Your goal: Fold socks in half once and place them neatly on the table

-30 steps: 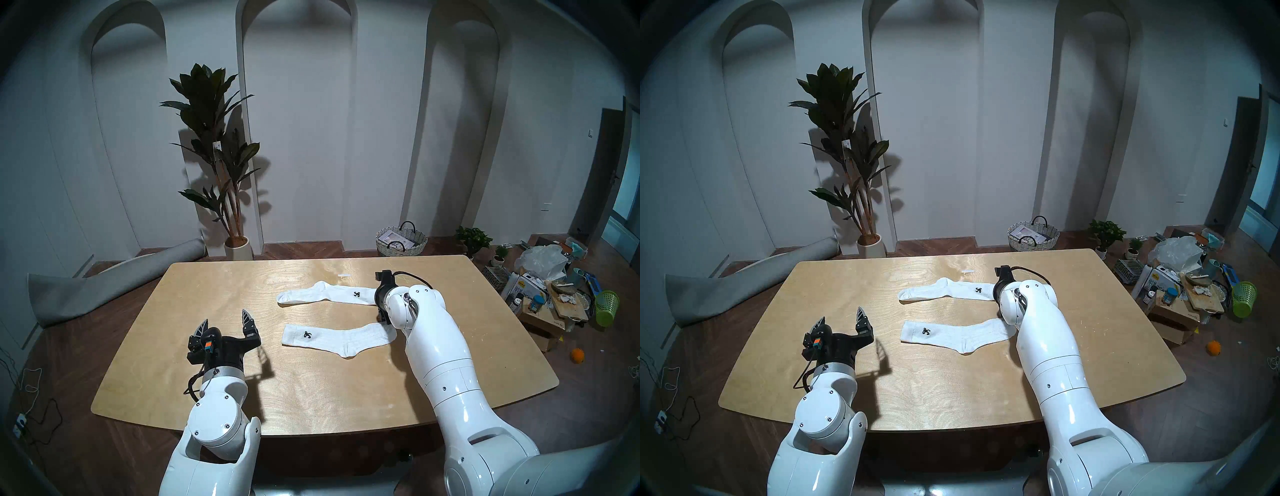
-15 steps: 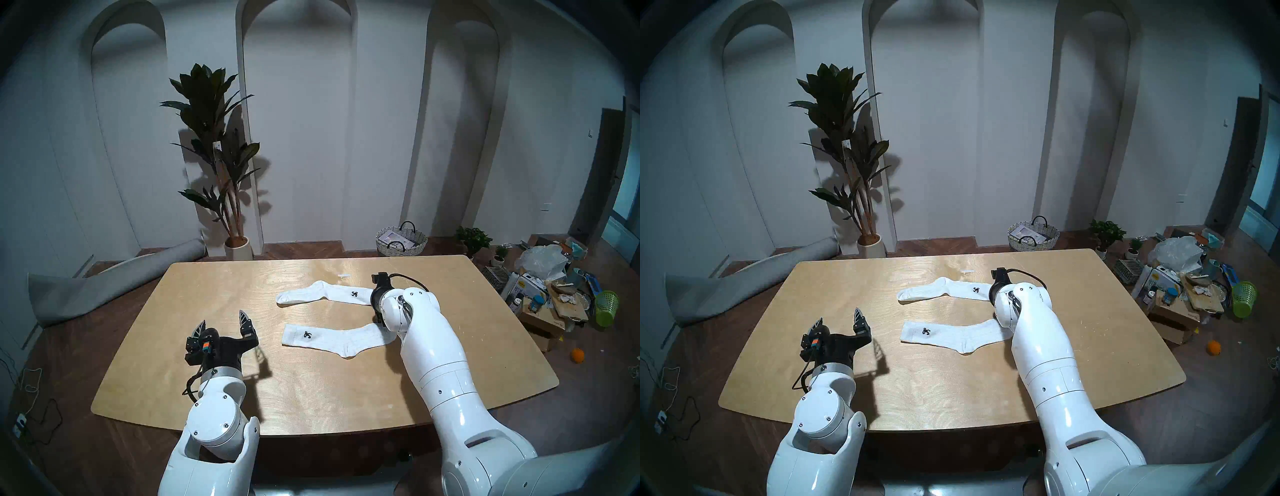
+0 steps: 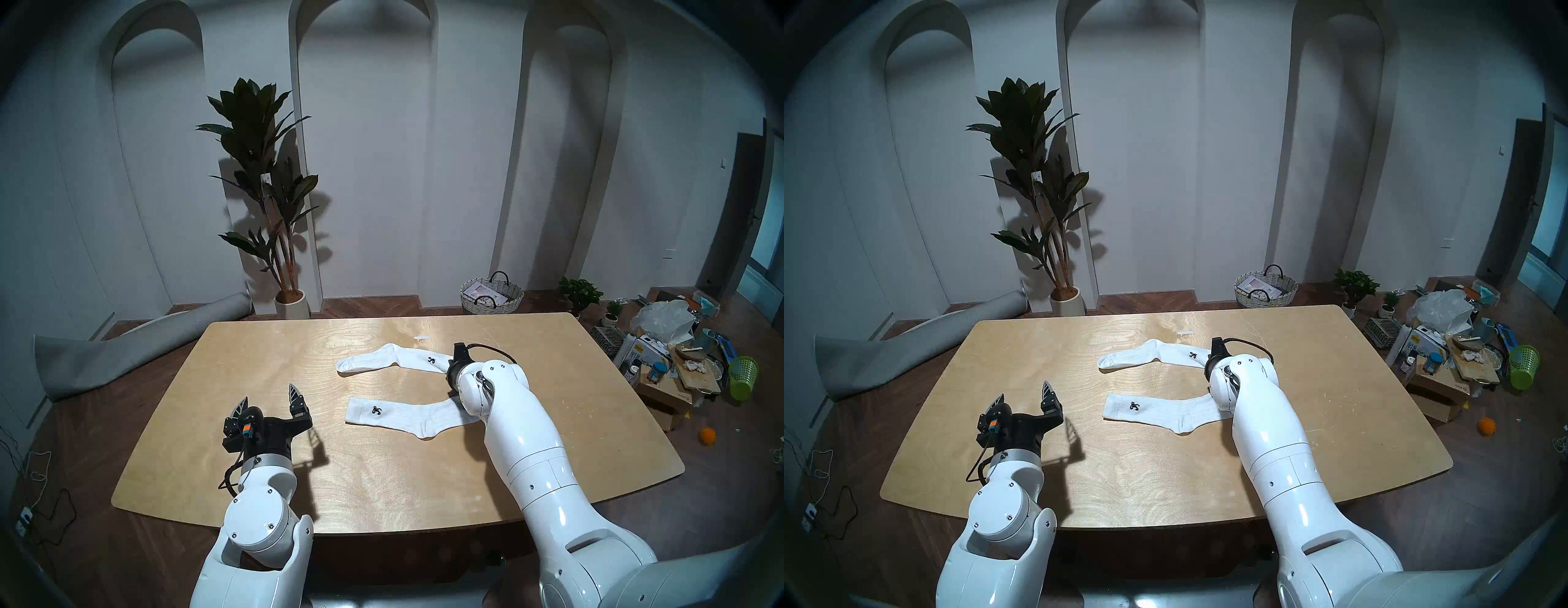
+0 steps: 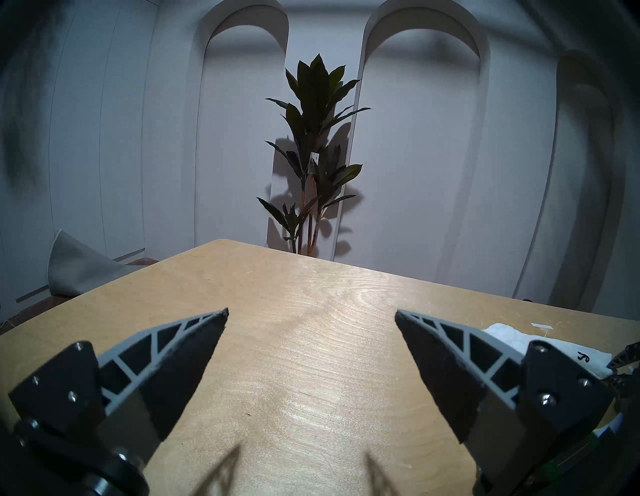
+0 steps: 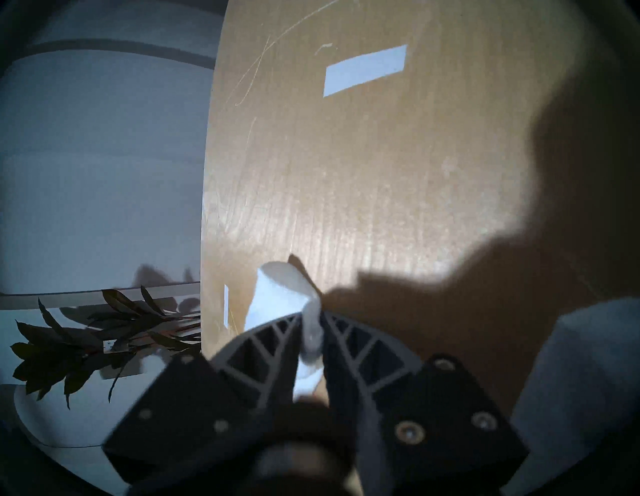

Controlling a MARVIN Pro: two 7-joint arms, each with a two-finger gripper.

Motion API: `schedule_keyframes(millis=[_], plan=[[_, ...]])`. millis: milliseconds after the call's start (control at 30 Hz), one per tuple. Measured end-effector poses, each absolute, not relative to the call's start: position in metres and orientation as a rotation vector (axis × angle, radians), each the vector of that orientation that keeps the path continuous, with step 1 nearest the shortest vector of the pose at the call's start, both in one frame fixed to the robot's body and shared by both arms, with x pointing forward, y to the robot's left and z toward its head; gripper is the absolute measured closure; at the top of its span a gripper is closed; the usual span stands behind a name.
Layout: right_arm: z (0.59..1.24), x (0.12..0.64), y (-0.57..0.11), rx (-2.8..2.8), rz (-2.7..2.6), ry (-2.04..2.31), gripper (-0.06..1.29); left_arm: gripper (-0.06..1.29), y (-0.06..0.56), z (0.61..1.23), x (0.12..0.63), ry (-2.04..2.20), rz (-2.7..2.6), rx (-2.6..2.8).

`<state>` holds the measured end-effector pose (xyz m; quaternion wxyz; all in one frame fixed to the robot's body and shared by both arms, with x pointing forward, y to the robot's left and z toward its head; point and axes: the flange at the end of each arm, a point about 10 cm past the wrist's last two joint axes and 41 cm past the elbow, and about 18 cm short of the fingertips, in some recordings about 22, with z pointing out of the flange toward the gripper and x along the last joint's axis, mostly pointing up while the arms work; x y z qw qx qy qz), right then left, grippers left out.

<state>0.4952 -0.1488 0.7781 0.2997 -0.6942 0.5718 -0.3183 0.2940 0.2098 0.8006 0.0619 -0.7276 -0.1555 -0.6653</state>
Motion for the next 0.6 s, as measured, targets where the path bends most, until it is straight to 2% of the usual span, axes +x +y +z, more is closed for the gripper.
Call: schedule_keyframes(millis=[67,100,200,267,333,600], plan=[[0.778,0.496,-0.149,-1.846,-0.848,1.515,0.82,-0.02,0.21,0.8,0.293,-0.472,-2.011,-2.201],[0.778,0.496,-0.149,-1.846,-0.848,1.514,0.87,-0.02,0.21,0.8,0.293,-0.472,-2.011,-2.201],[0.779,0.495,-0.15,-1.842,-0.849,1.514,0.91,-0.02,0.21,0.8,0.293,-0.472,-2.013,-2.2],[0.779,0.493,-0.152,-1.834,-0.847,1.515,1.14,-0.02,0.21,0.8,0.293,-0.472,-2.016,-2.197],[0.779,0.491,-0.155,-1.829,-0.85,1.51,1.26,-0.02,0.21,0.801,0.293,-0.473,-2.019,-2.196],[0.788,0.492,-0.167,-1.824,-0.909,1.448,1.26,-0.02,0.209,0.802,0.293,-0.48,-2.029,-2.192]])
